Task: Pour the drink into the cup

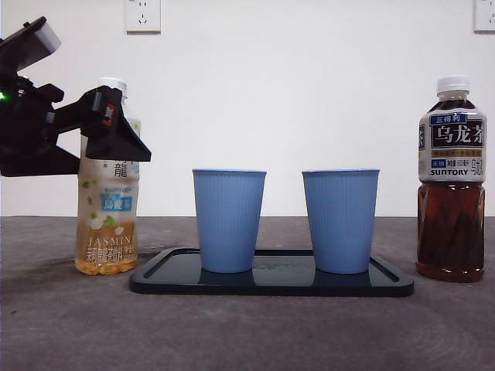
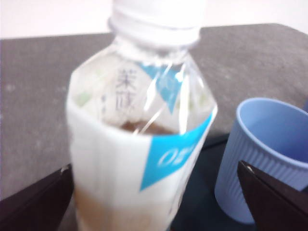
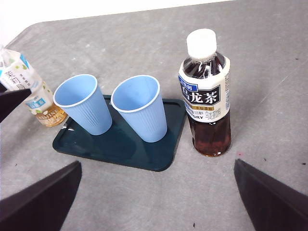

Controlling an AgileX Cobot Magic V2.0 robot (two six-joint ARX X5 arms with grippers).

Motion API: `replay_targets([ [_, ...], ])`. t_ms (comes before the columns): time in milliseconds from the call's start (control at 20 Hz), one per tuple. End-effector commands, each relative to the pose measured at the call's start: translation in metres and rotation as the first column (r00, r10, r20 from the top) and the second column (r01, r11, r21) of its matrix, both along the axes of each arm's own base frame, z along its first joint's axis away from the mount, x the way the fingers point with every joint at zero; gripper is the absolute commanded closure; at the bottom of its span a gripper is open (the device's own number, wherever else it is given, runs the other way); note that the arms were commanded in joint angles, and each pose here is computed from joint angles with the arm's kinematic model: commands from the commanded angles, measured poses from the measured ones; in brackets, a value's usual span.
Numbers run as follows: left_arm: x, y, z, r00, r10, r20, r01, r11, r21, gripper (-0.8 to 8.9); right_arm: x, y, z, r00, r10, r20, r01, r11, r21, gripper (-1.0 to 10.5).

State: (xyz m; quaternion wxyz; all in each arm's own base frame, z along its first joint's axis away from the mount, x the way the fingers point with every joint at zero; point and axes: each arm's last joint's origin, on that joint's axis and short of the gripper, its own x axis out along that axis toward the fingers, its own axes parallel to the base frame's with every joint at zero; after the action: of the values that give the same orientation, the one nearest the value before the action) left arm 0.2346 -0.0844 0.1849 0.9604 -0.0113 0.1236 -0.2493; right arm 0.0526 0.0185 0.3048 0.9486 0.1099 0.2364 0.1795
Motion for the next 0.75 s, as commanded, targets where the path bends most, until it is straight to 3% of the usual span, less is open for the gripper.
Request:
replay_targets([
  [50,0.004,-0.002,-0.004,0.999,-0.017,0.044,0.015,0.999,0.038,3.34,-0.001,0.000,0.003,1.000,0.002,0.010,-0.002,1.000,0.008,4.4],
  [250,0.009,-0.004,-0.011,0.999,-0.008,0.052,0.005,0.999,0.045,3.85,-0.001,0.000,0.003,1.000,0.002,0.010,-0.002,1.000,0.008,4.4],
  [550,0.013,-0.004,-0.018,0.998,-0.011,0.062,0.007,0.997,0.076,5.81,-0.001,0.000,0.003,1.000,0.002,0.010,-0.002,1.000,0.008,4.4],
  [750,0.013,-0.005,-0.010,0.996,-0.011,0.093,0.005,0.998,0.064,5.97,-0.001,0.000,0.003,1.000,0.002,0.010,-0.002,1.000,0.008,4.4],
])
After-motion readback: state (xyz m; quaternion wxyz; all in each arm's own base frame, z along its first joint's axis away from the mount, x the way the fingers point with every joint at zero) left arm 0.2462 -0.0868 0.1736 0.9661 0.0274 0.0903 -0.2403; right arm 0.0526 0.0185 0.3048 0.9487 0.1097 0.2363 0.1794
